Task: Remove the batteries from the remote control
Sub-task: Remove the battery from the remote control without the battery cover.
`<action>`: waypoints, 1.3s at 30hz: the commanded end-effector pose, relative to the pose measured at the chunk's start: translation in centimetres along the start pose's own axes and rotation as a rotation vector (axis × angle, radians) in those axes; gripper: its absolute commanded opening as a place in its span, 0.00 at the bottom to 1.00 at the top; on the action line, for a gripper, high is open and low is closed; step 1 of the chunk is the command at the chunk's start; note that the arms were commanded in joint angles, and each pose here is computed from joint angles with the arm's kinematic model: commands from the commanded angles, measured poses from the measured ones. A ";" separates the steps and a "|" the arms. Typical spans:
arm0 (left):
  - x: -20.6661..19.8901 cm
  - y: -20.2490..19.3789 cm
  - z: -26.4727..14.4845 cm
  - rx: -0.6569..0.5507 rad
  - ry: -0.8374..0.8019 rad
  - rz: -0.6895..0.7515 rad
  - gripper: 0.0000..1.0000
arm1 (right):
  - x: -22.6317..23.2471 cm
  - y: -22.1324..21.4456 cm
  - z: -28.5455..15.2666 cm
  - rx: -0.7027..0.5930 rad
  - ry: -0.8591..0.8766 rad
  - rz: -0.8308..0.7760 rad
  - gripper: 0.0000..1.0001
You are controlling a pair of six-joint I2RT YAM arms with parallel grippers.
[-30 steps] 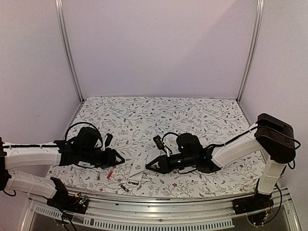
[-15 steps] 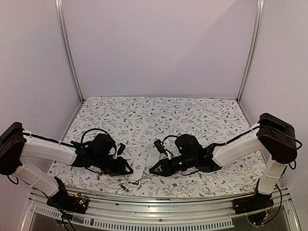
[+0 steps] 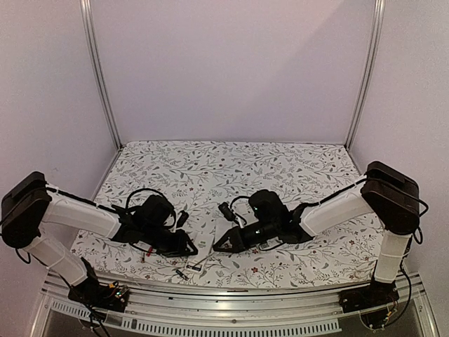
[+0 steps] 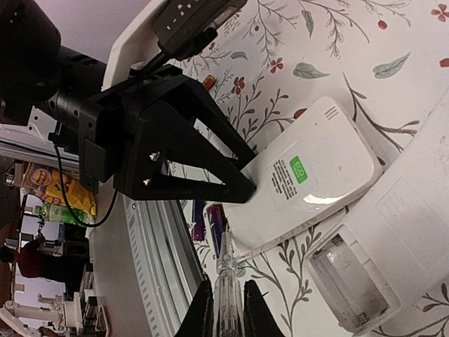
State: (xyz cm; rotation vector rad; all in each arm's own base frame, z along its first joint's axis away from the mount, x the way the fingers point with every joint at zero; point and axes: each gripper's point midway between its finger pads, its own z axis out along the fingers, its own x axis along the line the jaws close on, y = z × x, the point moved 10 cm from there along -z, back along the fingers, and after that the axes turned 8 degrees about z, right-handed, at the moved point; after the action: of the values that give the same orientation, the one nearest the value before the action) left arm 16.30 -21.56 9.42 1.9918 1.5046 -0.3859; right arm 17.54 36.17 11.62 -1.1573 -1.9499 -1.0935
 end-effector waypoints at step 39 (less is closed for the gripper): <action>-0.3 0.7 0.2 -0.047 0.007 0.021 0.28 | -1.3 0.5 -0.5 -0.007 0.110 0.187 0.00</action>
State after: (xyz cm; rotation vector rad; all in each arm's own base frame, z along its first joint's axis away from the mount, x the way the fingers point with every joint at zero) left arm 16.83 -22.11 9.25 1.9765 1.4795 -0.3729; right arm 18.41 35.70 10.40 -1.2316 -1.6882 -1.0000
